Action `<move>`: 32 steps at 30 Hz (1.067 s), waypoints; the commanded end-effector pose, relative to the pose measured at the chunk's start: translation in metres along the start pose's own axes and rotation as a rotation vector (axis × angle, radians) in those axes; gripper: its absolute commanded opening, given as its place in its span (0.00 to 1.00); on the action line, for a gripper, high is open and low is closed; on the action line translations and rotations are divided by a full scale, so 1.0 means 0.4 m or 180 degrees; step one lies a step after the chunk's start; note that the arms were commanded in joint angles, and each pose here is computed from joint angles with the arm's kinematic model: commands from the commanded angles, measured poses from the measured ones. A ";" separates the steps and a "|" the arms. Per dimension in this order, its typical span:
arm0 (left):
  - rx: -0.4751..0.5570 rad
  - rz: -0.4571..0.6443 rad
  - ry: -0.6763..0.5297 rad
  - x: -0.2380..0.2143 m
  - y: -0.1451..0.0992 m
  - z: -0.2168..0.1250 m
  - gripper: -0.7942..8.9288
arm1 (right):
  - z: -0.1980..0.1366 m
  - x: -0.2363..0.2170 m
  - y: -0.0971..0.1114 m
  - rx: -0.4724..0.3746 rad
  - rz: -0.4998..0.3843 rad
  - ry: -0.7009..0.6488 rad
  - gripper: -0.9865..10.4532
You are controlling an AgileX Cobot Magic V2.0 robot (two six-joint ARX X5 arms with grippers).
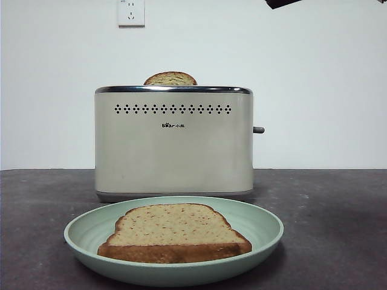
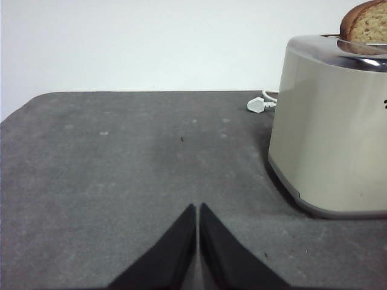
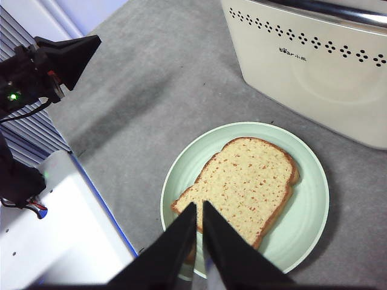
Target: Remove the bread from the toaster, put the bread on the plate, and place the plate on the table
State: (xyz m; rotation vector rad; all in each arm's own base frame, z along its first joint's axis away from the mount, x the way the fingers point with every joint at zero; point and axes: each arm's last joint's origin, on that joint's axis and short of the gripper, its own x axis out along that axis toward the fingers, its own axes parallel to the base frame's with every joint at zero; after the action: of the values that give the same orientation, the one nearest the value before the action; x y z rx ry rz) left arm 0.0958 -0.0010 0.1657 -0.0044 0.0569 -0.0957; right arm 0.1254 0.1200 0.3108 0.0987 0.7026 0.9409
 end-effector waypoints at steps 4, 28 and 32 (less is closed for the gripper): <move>-0.0052 0.0077 0.0336 0.003 0.003 -0.040 0.09 | 0.006 0.001 0.006 -0.0058 0.0032 -0.0027 0.09; -0.0101 0.0060 0.0325 0.003 0.002 -0.040 0.09 | 0.006 0.001 0.006 -0.0058 0.0034 -0.0026 0.09; -0.0101 0.0060 0.0324 0.003 0.002 -0.040 0.09 | 0.006 0.000 0.004 -0.0085 0.0014 -0.0037 0.09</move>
State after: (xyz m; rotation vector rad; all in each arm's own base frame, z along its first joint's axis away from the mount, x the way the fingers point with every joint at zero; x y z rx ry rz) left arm 0.0949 -0.0005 0.1569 -0.0247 0.1489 -0.0762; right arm 0.1255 0.1198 0.3108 0.0977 0.7009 0.9405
